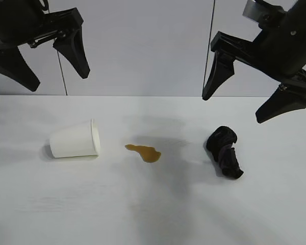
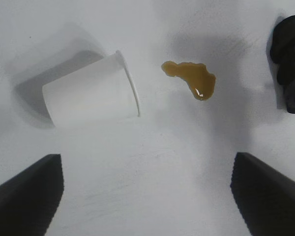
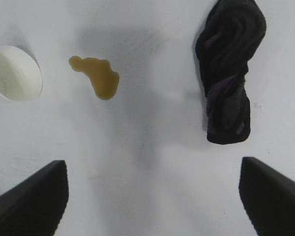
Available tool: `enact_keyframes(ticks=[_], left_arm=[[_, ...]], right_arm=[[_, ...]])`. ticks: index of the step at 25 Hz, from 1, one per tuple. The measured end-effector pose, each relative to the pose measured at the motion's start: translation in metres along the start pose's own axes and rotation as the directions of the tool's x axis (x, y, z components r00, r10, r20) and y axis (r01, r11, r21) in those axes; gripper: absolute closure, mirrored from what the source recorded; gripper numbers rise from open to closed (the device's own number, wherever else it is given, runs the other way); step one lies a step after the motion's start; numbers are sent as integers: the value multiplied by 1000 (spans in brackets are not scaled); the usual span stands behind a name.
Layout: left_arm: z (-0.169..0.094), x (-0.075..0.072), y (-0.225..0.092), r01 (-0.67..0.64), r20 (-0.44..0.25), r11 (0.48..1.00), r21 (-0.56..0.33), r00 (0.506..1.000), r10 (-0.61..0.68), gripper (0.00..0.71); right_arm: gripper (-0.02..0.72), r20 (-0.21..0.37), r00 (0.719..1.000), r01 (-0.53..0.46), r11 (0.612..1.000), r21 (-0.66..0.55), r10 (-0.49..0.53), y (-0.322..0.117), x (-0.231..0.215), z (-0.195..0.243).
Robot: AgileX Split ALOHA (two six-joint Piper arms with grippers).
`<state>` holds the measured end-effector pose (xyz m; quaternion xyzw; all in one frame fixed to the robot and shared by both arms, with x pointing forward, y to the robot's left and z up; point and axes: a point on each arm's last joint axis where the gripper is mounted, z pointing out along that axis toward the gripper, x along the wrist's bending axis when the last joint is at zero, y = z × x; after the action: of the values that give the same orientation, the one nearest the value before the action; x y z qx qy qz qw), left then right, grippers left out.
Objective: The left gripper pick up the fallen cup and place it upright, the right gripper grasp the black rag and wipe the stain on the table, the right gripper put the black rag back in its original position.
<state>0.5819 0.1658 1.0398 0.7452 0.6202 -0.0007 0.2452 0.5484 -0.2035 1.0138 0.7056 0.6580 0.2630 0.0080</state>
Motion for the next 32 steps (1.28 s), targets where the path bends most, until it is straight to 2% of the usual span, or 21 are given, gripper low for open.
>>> enact_keyframes(ticks=[7, 9, 10, 12, 13, 15, 17, 18, 25, 32], left_arm=[[0, 0, 0, -7, 0, 1000, -3, 1000, 7, 45], [0, 1, 0, -85, -8, 996, -3, 996, 85, 45], [0, 2, 0, -171, -23, 985, 1, 985, 171, 45], [2, 4, -1, -391, -52, 920, 40, 918, 393, 45], [6, 4, -3, -526, -57, 847, 75, 846, 531, 45], [17, 1, -6, -733, -26, 667, 136, 670, 742, 45], [30, -1, -7, -818, 6, 554, 154, 562, 827, 45], [38, -1, -7, -839, 15, 522, 155, 530, 848, 45], [77, 8, -2, -893, 5, 426, 144, 431, 902, 45], [117, 17, -9, -896, 70, 415, 157, 429, 900, 45]], right_arm=[[51, 0, 1000, 0, 1000, -3, 0, 0, 0, 0], [51, 0, 1000, 0, 1000, -3, 0, 0, 0, 0], [51, 0, 1000, 0, 1000, -3, 0, 0, 0, 0], [51, 0, 1000, 0, 1000, -3, 0, 0, 0, 0], [51, 0, 1000, 0, 1000, -2, 0, 0, 0, 0], [51, 0, 1000, 0, 1000, 0, 0, 0, 0, 0], [51, 0, 1000, 0, 1000, 1, 0, 0, 0, 0], [51, 0, 1000, 0, 1000, 1, 0, 0, 0, 0], [51, 0, 1000, 0, 1000, 4, 0, 0, 0, 0], [51, 0, 1000, 0, 1000, 4, 0, 0, 0, 0]])
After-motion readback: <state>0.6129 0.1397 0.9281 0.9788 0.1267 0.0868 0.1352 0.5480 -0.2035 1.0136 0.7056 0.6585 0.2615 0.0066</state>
